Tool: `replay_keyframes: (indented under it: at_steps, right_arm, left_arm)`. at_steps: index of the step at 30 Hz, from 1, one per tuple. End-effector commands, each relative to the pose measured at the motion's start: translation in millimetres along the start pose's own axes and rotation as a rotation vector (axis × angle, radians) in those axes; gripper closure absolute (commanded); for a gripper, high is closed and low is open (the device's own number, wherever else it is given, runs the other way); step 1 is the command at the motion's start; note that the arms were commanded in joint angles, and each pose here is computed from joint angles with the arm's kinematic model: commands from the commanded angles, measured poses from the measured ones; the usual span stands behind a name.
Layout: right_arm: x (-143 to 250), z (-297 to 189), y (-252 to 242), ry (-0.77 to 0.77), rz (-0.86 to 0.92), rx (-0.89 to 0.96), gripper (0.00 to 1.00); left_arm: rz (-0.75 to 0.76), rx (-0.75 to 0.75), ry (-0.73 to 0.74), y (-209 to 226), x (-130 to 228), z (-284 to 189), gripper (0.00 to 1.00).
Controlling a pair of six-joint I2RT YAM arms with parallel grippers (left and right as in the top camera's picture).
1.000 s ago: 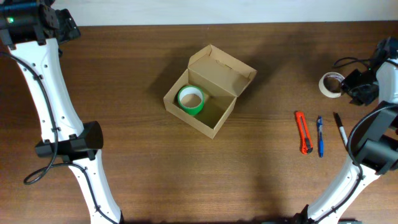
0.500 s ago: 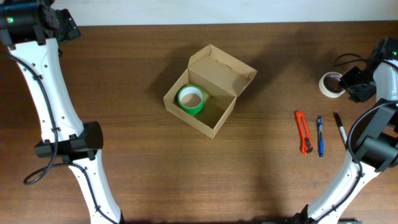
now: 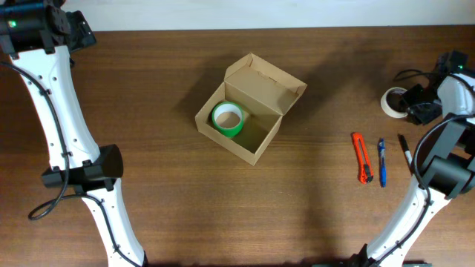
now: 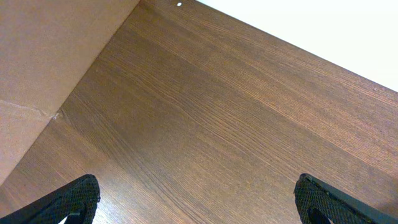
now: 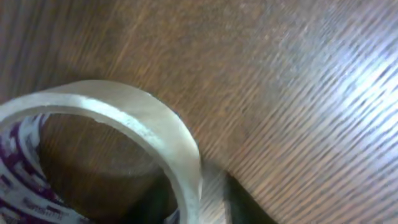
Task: Pack container
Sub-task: 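Grasp the white tape roll with the right gripper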
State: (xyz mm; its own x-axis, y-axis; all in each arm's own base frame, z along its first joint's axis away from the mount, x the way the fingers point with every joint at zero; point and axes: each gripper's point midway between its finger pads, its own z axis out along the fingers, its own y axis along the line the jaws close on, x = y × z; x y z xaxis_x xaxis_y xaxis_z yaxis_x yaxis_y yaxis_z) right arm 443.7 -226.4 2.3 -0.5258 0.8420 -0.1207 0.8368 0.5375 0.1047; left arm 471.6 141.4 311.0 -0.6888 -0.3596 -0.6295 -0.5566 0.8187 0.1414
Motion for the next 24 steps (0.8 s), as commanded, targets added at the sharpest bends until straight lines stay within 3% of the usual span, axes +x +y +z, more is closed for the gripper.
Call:
replay_keyframes:
  at_steps: [1,13,17,24]
  right_arm:
    - [11.5,15.0,1.7,0.041,-0.003,0.009,0.94]
    - [19.7,-11.2,2.1,0.075,-0.197,0.018,0.96]
    - [11.7,-55.5,19.5,0.000,-0.282,-0.019,0.96]
    - [24.7,-203.6,88.0,-0.267,-0.561,-0.156,0.97]
  left_arm:
    - [-0.004,0.000,-0.032,7.3,-5.5,-14.2,0.00]
    - [-0.004,0.000,-0.032,7.3,-5.5,-14.2,0.00]
    - [-0.004,0.000,-0.032,7.3,-5.5,-14.2,0.00]
    - [-0.004,0.000,-0.032,7.3,-5.5,-14.2,0.00]
